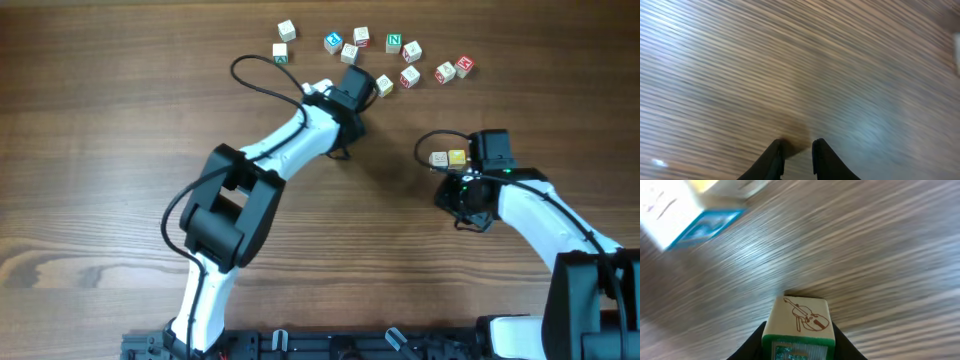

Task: Form a horizontal line

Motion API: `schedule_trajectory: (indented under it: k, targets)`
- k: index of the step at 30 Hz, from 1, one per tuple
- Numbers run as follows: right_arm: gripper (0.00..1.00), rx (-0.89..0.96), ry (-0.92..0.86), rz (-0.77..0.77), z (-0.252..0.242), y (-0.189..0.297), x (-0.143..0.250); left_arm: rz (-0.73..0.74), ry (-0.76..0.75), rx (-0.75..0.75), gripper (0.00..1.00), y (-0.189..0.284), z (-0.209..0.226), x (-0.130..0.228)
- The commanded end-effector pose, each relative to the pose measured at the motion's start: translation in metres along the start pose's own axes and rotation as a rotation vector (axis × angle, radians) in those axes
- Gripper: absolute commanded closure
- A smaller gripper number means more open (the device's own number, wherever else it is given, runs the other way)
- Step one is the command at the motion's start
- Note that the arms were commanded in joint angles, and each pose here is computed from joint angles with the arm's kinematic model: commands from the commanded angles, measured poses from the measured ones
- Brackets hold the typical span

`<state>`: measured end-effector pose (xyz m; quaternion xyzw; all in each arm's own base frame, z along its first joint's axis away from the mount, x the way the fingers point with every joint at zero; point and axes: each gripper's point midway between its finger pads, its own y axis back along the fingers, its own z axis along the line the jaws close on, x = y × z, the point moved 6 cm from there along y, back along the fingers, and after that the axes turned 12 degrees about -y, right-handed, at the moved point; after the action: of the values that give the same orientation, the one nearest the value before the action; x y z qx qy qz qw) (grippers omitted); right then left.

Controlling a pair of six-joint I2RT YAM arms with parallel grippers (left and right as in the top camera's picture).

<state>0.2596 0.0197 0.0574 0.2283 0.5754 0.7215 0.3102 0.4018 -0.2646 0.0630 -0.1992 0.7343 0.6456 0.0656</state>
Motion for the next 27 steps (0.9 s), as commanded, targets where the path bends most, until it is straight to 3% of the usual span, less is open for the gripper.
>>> schedule_trajectory:
  k: [1,4,6,14,17,18,19,24,27]
  targets:
    - [0.82,0.056,-0.131,-0.066,-0.024,0.008,-0.026,-0.036,-0.046,0.087,0.72,0.013,-0.033,0.013]
    - [0.81,0.007,-0.168,-0.144,-0.026,0.019,-0.055,-0.088,-0.067,0.167,0.69,0.019,-0.058,0.016]
    - [0.73,-0.014,-0.183,-0.201,-0.024,0.021,-0.066,-0.106,-0.074,0.195,0.69,0.021,-0.067,0.018]
    - [0.71,-0.136,-0.236,-0.345,-0.005,0.027,-0.094,-0.054,-0.097,0.134,0.71,-0.009,-0.058,0.034]
    - [0.54,-0.152,-0.232,-0.361,-0.002,0.028,-0.097,-0.056,-0.097,0.136,0.71,-0.009,-0.059,0.034]
    - [0.41,-0.156,-0.231,-0.364,-0.002,0.028,-0.098,-0.056,-0.097,0.136,0.71,-0.009,-0.059,0.034]
    - [0.35,-0.162,-0.23,-0.371,-0.001,0.029,-0.099,-0.055,-0.098,0.137,0.71,-0.009,-0.059,0.035]
    - [0.24,-0.188,-0.225,-0.369,0.006,0.035,-0.102,-0.006,-0.105,0.171,0.74,-0.008,-0.063,0.041]
    - [0.24,-0.153,-0.26,-0.361,0.008,0.049,-0.106,0.034,-0.11,0.203,0.9,-0.008,-0.066,0.046]
